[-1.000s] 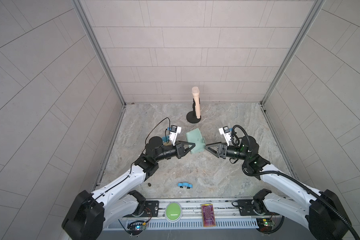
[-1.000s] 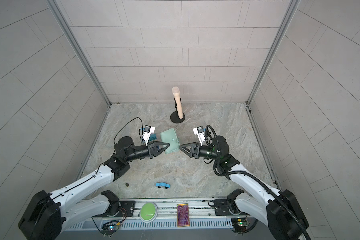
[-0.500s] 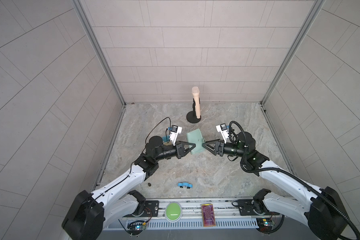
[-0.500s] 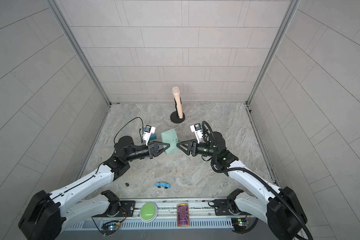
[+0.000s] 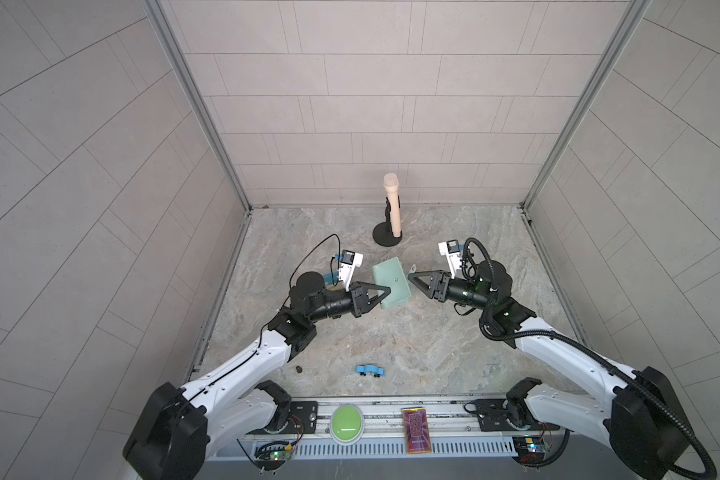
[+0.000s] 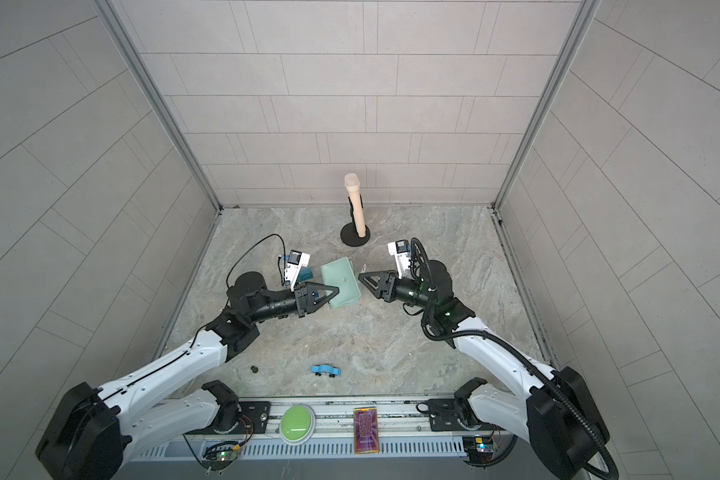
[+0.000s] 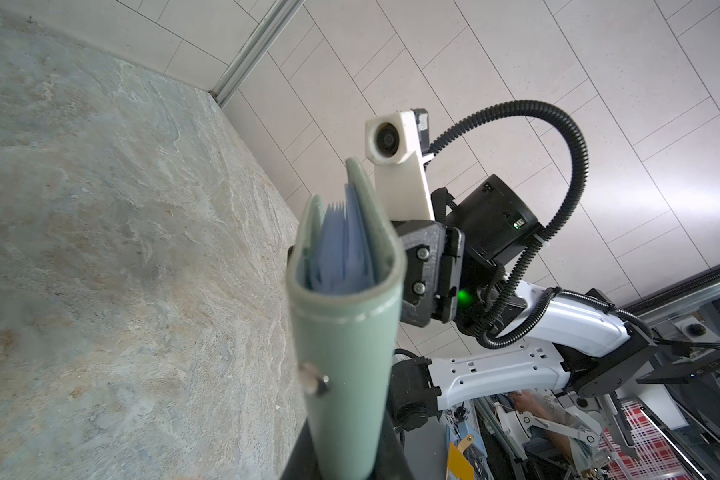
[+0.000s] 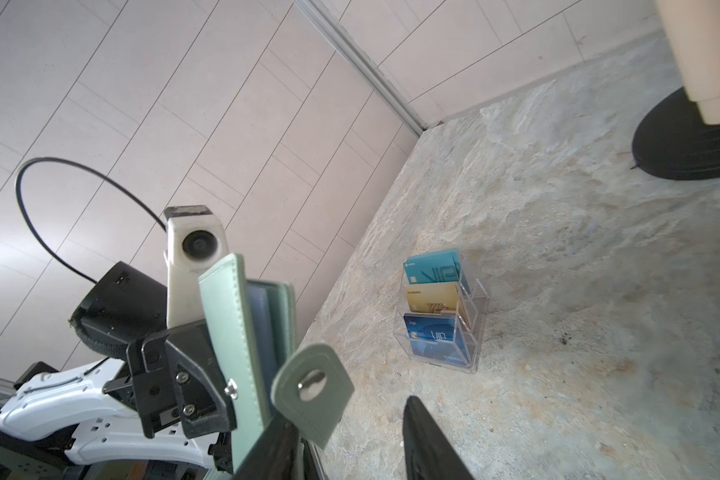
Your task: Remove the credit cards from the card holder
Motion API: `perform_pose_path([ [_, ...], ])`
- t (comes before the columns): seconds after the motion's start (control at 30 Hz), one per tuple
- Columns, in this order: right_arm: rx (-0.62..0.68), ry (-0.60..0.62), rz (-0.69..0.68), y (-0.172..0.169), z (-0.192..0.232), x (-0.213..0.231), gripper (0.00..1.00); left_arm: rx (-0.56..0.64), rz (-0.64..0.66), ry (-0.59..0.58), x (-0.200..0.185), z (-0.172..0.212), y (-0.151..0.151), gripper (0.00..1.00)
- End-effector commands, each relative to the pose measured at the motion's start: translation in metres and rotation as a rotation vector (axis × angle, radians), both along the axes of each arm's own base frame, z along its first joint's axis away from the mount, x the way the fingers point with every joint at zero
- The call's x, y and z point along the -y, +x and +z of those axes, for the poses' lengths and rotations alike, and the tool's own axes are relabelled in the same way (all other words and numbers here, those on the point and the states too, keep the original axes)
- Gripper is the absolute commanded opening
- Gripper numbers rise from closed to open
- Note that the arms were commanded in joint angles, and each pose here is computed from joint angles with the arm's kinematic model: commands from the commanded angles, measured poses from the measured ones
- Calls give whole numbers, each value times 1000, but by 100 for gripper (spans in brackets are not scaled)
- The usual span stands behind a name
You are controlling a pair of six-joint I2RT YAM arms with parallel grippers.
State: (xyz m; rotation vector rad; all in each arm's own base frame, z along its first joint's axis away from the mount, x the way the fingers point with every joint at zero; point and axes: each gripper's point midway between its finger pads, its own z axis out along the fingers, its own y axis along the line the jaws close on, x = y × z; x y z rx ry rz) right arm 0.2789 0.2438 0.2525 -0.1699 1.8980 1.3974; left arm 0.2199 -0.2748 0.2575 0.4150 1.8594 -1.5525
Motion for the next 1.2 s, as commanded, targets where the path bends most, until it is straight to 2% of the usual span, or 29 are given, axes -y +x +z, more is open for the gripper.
perform_pose_path([
  [0.0, 20, 65, -18, 2, 15, 3, 42, 81, -37, -54, 2, 28, -7, 10],
  [0.3, 19, 210, 64, -8, 30, -5, 38, 85, -42, -72, 3, 33, -6, 10],
  [0.5, 1, 202, 82, -11, 23, -8, 33, 88, -47, -85, 3, 36, -7, 10],
  [1.17, 40, 228, 255, -49, 39, -31, 33, 92, -60, -103, 7, 40, -5, 12],
])
